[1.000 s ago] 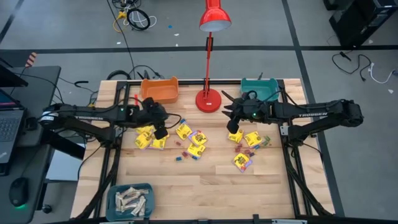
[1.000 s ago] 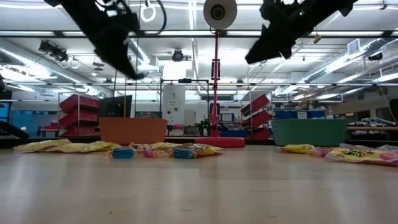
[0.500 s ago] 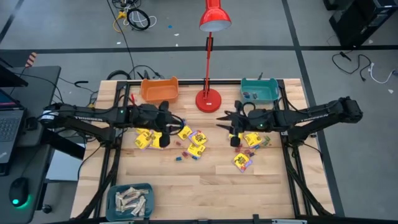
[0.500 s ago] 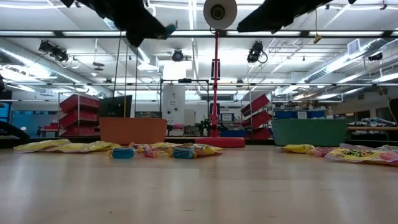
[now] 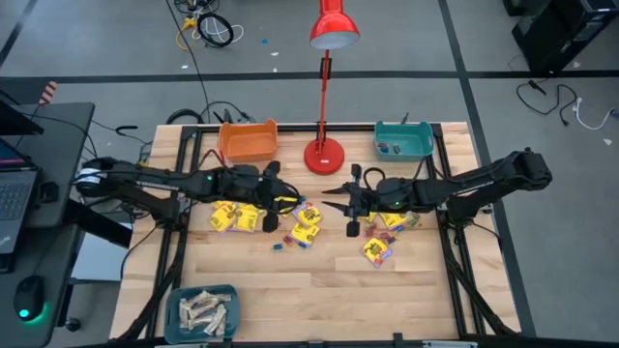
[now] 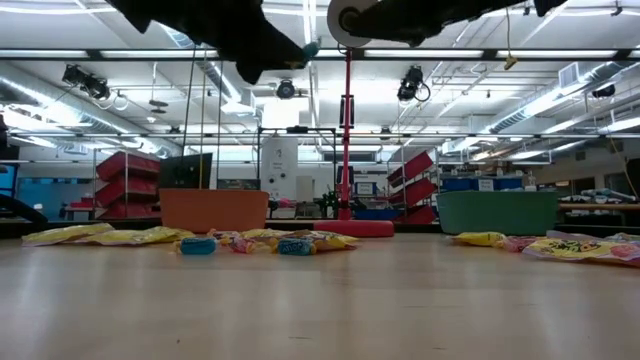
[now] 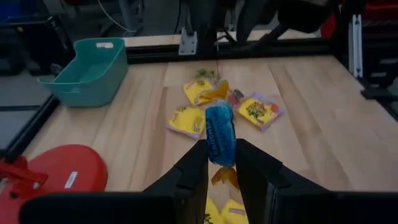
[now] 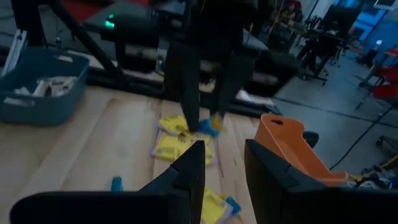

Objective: Sort candy
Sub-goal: Put the small blue candy into the green bin

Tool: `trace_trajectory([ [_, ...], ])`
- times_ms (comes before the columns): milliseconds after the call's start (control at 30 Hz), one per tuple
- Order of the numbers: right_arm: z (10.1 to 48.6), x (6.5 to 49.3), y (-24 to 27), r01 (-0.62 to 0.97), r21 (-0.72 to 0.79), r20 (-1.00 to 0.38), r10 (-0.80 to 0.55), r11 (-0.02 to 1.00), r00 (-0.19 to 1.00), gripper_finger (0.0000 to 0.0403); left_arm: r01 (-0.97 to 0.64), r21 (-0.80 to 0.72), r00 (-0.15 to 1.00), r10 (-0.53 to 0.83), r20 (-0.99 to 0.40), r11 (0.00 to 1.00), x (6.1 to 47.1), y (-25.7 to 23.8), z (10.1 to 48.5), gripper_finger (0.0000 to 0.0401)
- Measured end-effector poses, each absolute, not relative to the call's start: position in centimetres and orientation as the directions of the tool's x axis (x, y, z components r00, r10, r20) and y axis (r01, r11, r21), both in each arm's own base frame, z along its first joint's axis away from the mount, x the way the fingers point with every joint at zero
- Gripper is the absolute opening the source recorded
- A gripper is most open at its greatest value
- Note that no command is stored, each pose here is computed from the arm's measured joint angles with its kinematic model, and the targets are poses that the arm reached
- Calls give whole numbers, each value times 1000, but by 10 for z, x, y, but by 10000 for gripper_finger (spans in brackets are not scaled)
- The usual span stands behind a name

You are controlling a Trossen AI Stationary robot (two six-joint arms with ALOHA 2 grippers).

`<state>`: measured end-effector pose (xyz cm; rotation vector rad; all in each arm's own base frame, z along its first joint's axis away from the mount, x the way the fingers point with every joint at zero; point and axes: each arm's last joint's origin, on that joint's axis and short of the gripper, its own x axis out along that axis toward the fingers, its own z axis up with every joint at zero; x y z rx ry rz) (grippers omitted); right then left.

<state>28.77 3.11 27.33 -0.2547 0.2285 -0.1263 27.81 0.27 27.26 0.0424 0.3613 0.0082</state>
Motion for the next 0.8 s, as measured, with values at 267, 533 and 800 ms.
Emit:
trace_trajectory([
  [267, 272, 296, 32, 115, -253, -150, -156, 961, 976, 99, 10, 78, 965, 11, -263, 997, 290, 1, 273, 80],
  [533, 272, 304, 33, 129, -270, -80, -155, 954, 985, 99, 18, 104, 979, 3, -202, 994, 292, -1, 279, 80],
  [800, 275, 304, 32, 128, -260, -48, -145, 957, 988, 99, 20, 124, 986, 1, -165, 992, 293, -2, 282, 80],
])
